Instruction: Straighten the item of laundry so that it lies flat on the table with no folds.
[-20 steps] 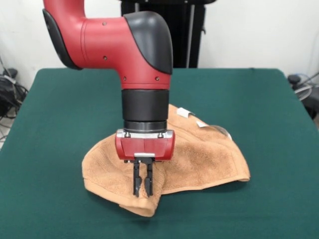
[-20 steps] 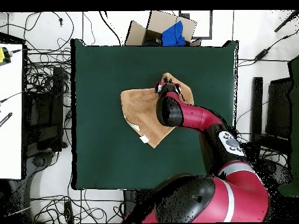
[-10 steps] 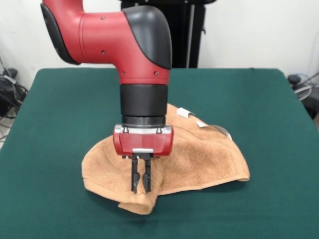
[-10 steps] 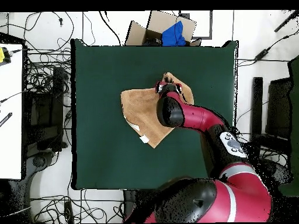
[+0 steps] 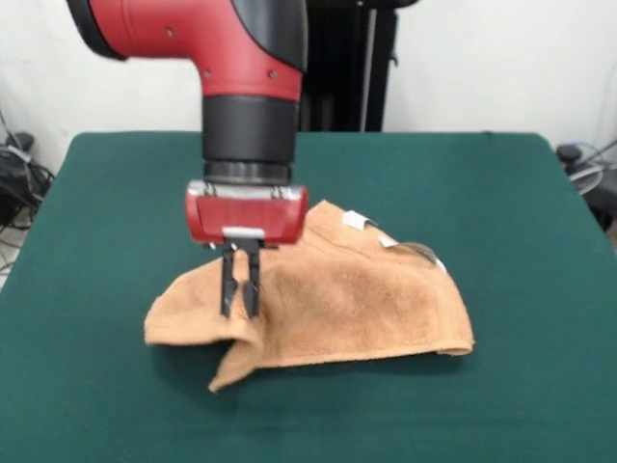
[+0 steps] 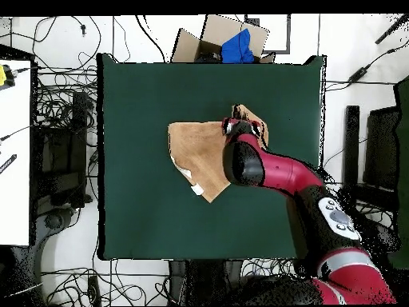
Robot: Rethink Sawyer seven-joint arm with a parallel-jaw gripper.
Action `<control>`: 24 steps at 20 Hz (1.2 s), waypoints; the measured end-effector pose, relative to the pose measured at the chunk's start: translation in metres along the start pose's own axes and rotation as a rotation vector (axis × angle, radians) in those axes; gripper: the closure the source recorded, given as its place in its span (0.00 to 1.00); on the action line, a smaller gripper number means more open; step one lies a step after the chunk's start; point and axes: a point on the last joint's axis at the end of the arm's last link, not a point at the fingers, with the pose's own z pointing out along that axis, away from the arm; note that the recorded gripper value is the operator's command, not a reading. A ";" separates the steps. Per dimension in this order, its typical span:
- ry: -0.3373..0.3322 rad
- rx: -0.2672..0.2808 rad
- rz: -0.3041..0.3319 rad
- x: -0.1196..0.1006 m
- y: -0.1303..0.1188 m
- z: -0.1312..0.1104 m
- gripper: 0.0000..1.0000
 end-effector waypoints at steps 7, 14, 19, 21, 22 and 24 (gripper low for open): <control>0.010 0.032 0.038 0.006 -0.036 -0.028 1.00; 0.027 0.054 0.066 0.021 -0.067 -0.039 1.00; 0.032 0.053 0.066 0.026 -0.070 -0.037 1.00; 0.034 0.052 0.067 0.027 -0.069 -0.036 1.00; 0.035 0.052 0.067 0.027 -0.069 -0.036 1.00; 0.038 0.049 0.069 0.029 -0.068 -0.035 1.00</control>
